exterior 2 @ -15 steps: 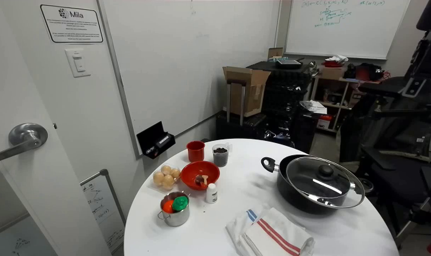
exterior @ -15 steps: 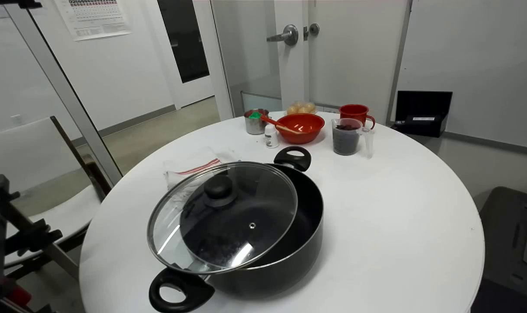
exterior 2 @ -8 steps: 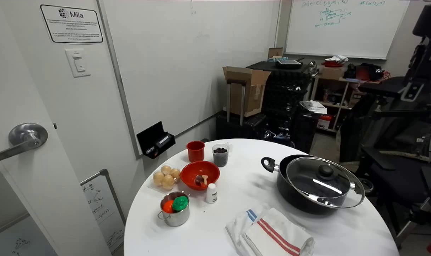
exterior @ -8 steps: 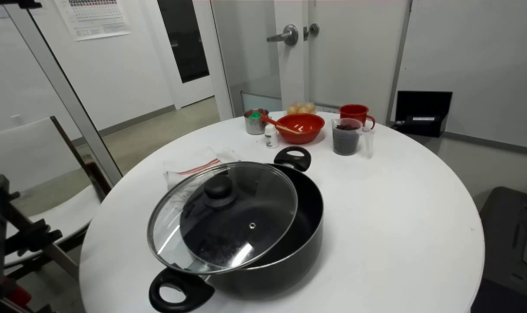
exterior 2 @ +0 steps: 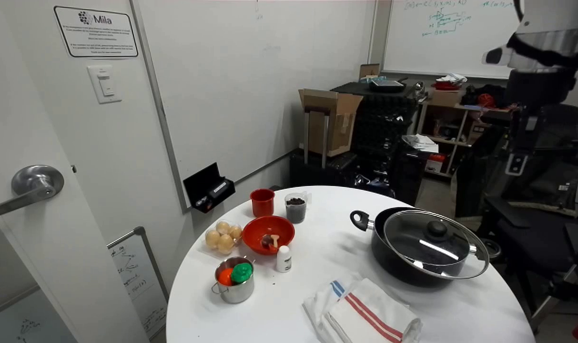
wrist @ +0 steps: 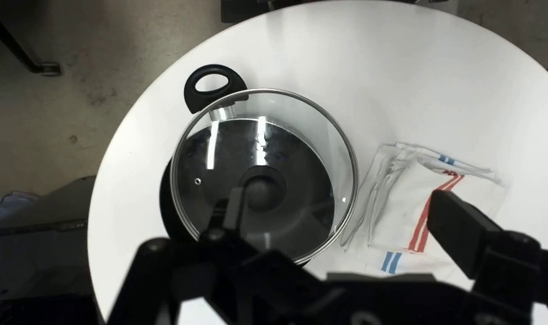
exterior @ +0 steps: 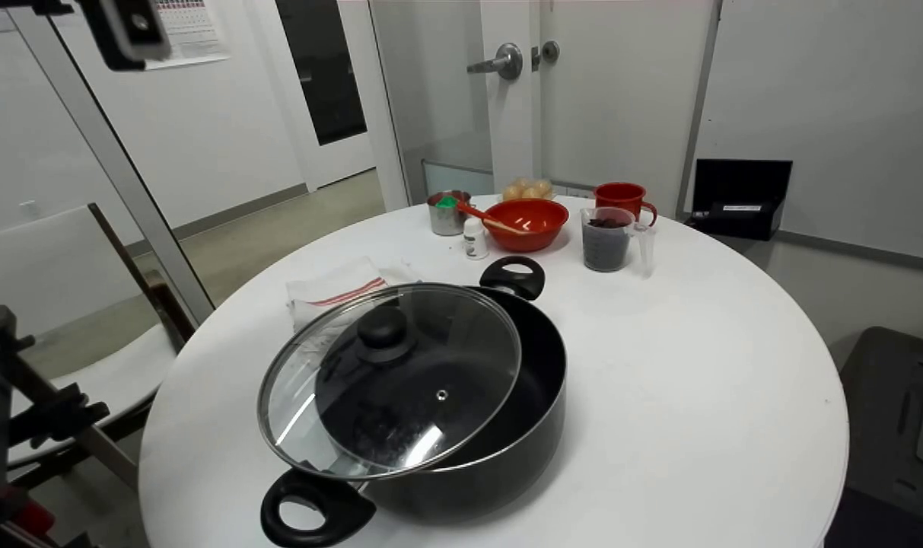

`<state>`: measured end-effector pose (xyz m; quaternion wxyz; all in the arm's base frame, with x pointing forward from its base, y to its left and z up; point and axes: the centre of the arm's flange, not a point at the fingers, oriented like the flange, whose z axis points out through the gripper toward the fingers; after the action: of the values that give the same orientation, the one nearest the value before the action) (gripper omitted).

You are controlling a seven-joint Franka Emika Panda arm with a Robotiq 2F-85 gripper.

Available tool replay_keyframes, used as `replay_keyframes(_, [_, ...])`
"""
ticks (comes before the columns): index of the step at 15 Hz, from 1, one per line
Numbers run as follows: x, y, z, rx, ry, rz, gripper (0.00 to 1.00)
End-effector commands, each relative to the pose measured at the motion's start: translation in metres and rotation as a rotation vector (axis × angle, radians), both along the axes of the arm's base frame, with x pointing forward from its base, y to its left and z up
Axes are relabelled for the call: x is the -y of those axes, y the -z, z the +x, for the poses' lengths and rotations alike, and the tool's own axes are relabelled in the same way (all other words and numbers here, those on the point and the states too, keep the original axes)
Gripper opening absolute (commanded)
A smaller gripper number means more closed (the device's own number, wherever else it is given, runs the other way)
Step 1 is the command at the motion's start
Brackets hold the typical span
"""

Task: Remove the lid from the pot

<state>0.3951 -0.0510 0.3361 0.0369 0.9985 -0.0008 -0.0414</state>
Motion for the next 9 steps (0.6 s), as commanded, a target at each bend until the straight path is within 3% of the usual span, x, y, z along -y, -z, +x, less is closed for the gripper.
replay_keyframes(1, [0.019, 0.039, 0.050, -0.058, -0.016, 0.080, 1.00])
replay_keyframes(5, [0.030, 0.072, 0.076, -0.112, -0.028, 0.146, 1.00])
replay_keyframes(9, [0.039, 0.107, 0.093, -0.153, -0.027, 0.154, 1.00])
